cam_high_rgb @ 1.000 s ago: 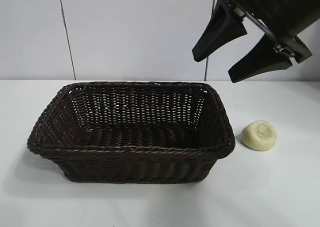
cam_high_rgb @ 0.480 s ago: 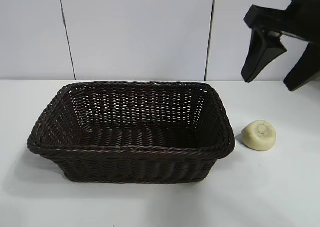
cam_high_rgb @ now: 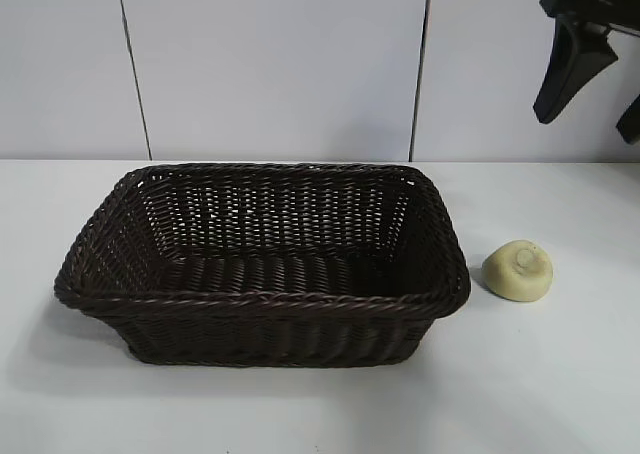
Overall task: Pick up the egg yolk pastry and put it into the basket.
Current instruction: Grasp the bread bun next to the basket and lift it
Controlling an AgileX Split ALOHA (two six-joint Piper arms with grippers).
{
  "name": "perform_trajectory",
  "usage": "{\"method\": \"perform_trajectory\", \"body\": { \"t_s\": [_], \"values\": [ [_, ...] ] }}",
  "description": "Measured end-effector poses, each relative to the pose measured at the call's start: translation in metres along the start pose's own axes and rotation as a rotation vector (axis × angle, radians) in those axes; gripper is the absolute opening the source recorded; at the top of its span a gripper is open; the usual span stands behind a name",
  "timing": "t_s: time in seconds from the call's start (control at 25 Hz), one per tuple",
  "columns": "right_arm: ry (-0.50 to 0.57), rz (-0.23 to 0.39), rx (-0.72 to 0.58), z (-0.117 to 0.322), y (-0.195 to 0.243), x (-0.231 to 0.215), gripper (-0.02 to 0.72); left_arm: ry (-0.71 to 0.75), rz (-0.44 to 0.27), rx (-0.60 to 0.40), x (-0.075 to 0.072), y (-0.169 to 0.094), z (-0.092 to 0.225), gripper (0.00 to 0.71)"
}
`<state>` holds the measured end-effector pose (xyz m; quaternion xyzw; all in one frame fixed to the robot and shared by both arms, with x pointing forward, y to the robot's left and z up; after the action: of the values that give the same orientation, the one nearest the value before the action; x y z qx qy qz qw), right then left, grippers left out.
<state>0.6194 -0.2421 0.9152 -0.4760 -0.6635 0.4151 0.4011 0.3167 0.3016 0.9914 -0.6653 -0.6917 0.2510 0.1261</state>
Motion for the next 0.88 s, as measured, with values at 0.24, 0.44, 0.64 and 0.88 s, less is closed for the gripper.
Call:
{"method": "perform_trajectory", "body": {
  "t_s": [0.24,0.44,0.64,0.88],
  "values": [
    [0.039,0.0,0.035,0.0,0.051,-0.01,0.537,0.0,0.0,0.0,0.0,0.0,0.0,0.565],
    [0.077,-0.002,0.053,0.002,0.088,-0.017,0.537,0.0,0.0,0.0,0.0,0.0,0.0,0.565],
    [0.097,-0.001,0.075,0.008,0.11,-0.021,0.536,0.0,0.0,0.0,0.0,0.0,0.0,0.565],
    [0.097,0.0,0.072,0.008,0.111,-0.021,0.252,0.0,0.0,0.0,0.0,0.0,0.0,0.565]
  ]
}}
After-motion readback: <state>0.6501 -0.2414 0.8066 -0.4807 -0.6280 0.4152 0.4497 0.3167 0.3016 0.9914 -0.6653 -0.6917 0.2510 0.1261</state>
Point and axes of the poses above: a point on each arm's last joint axis where the gripper is mounted, y pointing out along that axis toward the gripper, x along the wrist's bending axis when the last joint is at zero, z = x × y, the point moved 10 cm from there along y, pointing out along that axis toward the gripper, and after that the axes turned 12 degrees about -y, right-handed, at the moved point
